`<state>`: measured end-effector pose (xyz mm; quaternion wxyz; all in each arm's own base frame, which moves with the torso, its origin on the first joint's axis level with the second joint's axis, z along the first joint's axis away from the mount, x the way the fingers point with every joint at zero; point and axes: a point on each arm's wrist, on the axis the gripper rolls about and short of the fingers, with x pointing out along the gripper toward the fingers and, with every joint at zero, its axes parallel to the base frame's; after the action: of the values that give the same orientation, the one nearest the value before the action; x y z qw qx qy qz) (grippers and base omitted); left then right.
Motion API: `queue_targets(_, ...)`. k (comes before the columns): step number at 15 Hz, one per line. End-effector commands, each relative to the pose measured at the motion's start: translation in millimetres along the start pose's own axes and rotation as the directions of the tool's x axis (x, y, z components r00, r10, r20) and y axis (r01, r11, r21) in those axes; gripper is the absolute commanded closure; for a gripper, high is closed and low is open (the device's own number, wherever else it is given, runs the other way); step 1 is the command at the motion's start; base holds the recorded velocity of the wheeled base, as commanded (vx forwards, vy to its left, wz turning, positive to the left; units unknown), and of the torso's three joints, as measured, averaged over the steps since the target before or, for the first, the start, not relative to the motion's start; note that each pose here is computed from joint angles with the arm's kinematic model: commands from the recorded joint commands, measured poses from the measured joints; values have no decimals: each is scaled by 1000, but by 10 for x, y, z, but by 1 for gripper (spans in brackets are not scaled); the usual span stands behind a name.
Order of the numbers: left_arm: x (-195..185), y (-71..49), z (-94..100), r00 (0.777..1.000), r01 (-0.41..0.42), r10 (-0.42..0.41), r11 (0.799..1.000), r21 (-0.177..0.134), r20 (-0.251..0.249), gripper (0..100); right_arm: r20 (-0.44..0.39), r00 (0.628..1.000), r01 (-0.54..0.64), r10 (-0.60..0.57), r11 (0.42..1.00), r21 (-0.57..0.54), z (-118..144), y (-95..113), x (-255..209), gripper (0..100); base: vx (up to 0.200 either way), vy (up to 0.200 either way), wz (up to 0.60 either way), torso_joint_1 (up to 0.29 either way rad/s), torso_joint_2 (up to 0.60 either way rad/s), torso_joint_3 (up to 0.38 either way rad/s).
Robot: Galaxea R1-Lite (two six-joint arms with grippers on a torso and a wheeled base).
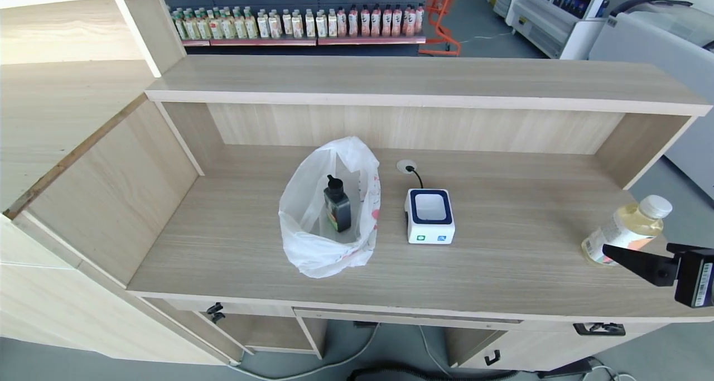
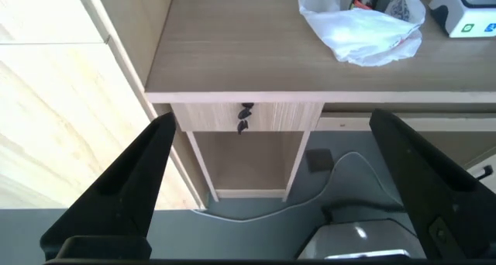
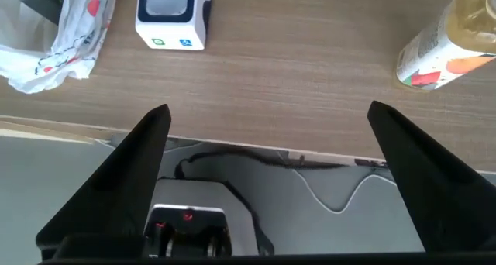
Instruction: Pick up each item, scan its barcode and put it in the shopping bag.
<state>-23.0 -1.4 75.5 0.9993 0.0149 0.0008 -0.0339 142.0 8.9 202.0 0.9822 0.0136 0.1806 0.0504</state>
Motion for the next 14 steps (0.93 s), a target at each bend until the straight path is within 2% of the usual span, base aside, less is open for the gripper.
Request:
queue_targets(1, 1, 0, 0, 1000, 0, 0, 1000, 1, -2, 0, -40, 997, 71, -70, 997, 22, -29, -93, 57, 0, 0, -200, 0, 22, 7, -2)
queue_targets(4, 1, 0, 0, 1000, 0, 0, 1000, -1, -2, 0, -67, 989, 137, -134, 990, 36, -37, -156, 90, 0, 0, -200, 0, 2, 1, 2)
queue_targets(14, 1, 0, 0, 1000, 0, 0, 1000, 1, -2, 0, -91, 986, 146, -140, 987, 67, -3, -180, 205, 0, 0, -200, 0, 1, 2, 2)
